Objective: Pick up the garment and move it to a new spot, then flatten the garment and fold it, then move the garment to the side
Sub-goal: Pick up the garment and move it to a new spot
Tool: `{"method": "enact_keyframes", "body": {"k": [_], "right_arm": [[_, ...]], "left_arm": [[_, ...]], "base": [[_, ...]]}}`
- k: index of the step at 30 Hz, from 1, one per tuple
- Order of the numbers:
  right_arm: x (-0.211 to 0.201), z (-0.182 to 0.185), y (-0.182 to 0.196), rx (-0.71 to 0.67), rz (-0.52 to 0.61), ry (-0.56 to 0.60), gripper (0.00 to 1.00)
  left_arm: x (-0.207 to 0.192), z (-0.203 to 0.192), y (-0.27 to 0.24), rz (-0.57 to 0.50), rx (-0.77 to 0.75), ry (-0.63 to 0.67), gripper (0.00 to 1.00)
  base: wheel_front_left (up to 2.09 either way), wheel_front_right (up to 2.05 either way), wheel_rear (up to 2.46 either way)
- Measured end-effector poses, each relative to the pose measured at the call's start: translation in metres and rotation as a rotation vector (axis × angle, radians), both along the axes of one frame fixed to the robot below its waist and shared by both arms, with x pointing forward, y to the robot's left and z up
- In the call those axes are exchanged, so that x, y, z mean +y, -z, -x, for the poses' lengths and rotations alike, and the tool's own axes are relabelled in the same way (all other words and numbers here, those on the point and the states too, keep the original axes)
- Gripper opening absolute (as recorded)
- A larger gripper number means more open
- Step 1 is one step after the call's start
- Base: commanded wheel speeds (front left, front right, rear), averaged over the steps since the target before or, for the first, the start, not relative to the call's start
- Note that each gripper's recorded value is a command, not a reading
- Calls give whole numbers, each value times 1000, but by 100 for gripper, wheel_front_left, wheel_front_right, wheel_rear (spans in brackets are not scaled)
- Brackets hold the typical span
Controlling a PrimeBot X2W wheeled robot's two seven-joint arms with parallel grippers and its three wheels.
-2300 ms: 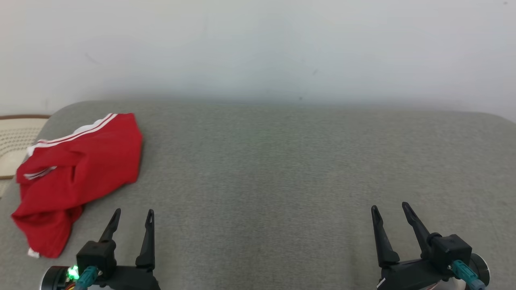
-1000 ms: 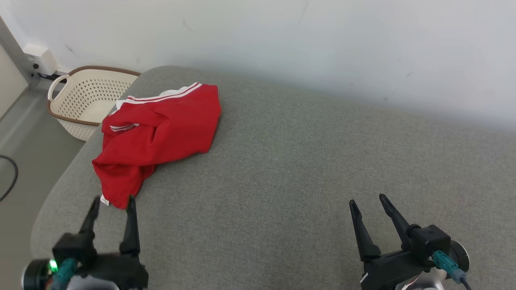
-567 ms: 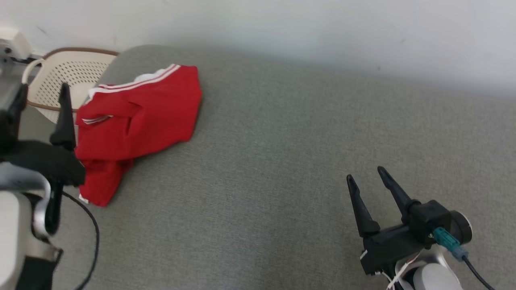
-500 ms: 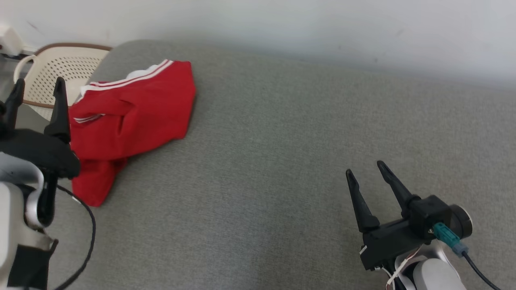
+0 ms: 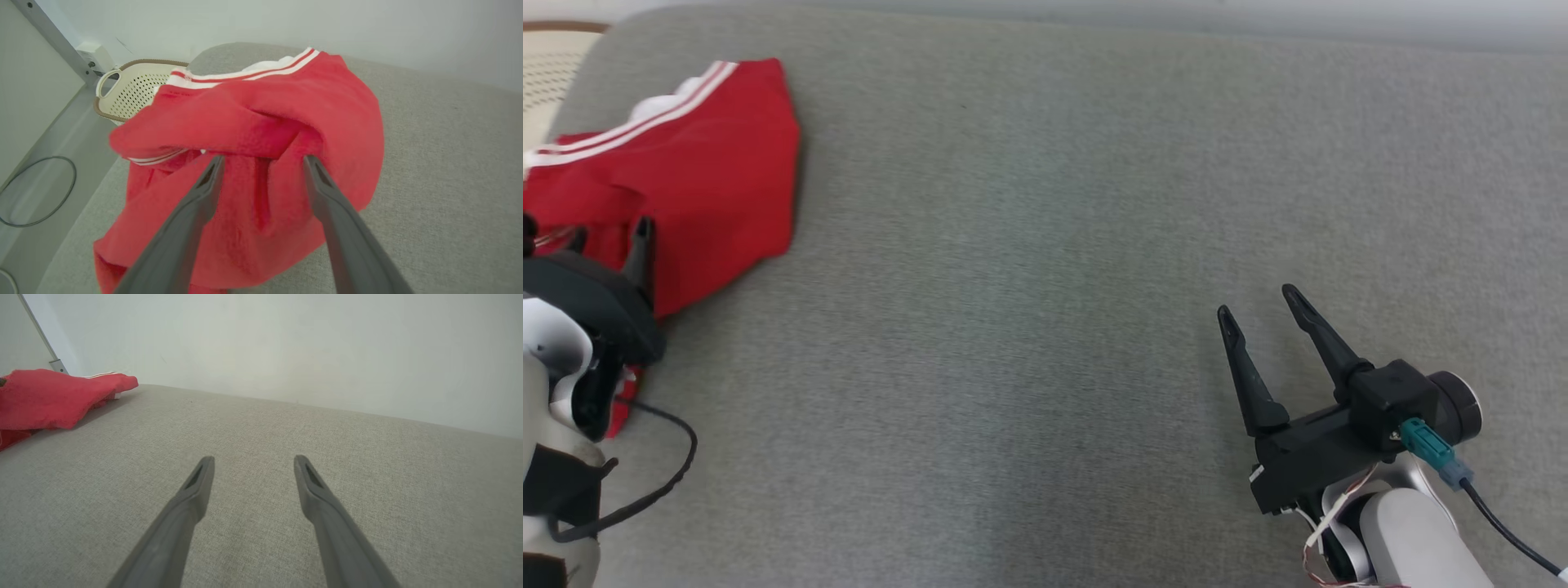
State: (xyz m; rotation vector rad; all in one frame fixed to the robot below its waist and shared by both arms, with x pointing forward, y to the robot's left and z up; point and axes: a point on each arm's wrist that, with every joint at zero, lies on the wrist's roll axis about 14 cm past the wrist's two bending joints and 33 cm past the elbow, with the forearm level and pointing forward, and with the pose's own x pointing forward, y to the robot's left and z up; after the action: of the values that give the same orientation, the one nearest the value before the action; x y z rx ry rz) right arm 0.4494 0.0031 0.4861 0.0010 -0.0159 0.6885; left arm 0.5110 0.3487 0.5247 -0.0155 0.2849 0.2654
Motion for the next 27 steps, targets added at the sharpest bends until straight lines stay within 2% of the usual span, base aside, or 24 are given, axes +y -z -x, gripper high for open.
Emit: {"method": "enact_keyframes", "body": {"k": [8, 9, 11, 15, 23, 27], "right_arm": [[-21, -5, 18, 45, 16, 56, 100], [-23, -5, 18, 46, 17, 63, 100], [-25, -6, 18, 44, 16, 71, 100], [-29, -6, 14, 36, 15, 84, 100], [-34, -3, 1, 9, 9, 108, 100], [-32, -1, -13, -23, -6, 114, 100]], "left_arm": [[-8, -11, 56, 85, 156, -8, 99], [-9, -11, 60, 91, 165, -10, 68], [-9, -11, 62, 104, 168, -15, 0], [-3, -13, 51, 89, 116, -32, 0], [15, -24, -41, -40, -198, -60, 0], [11, -20, -88, -66, -368, -59, 0]], "base": [[0, 0, 0], [0, 0, 0], [0, 0, 0], [0, 0, 0], [0, 0, 0], [0, 0, 0]]}}
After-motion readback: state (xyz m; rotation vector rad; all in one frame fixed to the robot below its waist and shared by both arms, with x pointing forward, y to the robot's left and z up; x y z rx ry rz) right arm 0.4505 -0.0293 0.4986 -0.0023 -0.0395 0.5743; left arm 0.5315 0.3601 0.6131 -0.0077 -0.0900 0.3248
